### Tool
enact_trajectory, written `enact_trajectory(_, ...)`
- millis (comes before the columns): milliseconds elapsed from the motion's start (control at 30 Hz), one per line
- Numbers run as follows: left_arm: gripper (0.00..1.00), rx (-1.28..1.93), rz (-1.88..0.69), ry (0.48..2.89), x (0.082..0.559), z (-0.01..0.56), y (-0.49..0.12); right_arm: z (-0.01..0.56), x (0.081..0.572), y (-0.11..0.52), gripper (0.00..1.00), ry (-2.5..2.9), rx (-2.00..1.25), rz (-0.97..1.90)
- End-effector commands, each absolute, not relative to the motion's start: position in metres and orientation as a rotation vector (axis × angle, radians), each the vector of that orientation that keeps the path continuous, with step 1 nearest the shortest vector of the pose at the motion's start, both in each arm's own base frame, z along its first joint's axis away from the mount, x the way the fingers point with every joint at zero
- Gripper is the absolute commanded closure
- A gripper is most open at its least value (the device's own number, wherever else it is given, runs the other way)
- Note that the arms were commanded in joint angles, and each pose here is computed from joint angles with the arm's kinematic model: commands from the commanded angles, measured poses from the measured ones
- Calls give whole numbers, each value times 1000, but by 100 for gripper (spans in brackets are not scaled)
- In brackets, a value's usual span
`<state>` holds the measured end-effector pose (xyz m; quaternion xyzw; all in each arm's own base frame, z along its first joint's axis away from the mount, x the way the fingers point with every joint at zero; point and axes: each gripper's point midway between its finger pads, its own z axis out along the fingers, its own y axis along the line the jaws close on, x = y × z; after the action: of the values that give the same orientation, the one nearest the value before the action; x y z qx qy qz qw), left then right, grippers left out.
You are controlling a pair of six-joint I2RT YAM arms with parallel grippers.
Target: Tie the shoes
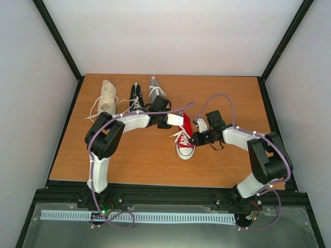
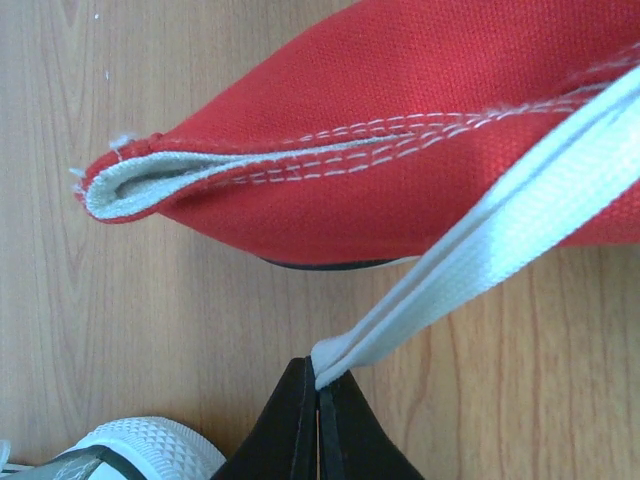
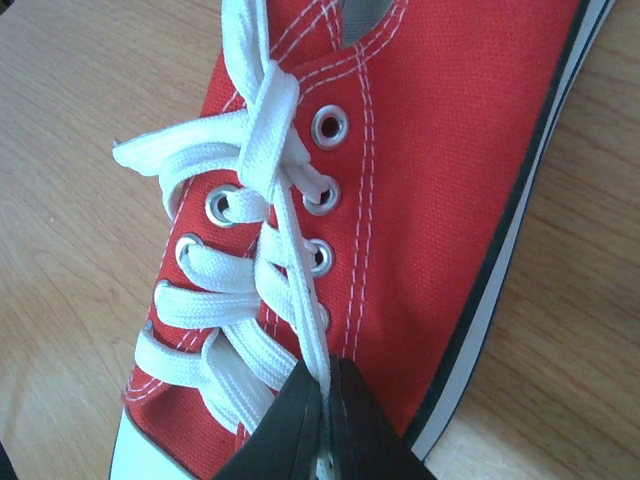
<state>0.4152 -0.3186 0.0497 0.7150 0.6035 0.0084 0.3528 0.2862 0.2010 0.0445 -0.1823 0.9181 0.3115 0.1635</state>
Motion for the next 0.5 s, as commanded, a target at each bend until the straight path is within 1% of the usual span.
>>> enact_trajectory(0, 99, 1837, 87, 1568, 430, 50, -308, 30, 261, 194, 97, 2743, -442, 909)
enact_trajectory(167, 99, 1842, 95, 1581, 431, 45, -302, 19, 251, 188, 97, 2792, -401, 915)
enact_trajectory(233, 99, 1848, 72, 1581, 427, 52, -304, 23, 261, 185, 97, 2767, -377, 901)
enact_trajectory(333, 99, 1924, -39, 1572, 394, 61, -309, 44, 297, 181, 97, 2678, -364, 824)
enact_trajectory(400, 99, 1993, -113, 1594, 361, 52, -303, 53, 318, 177, 97, 2635, -339, 784)
enact_trajectory(467, 99, 2024, -145, 1621, 342, 43, -296, 54, 330, 173, 97, 2620, -315, 771)
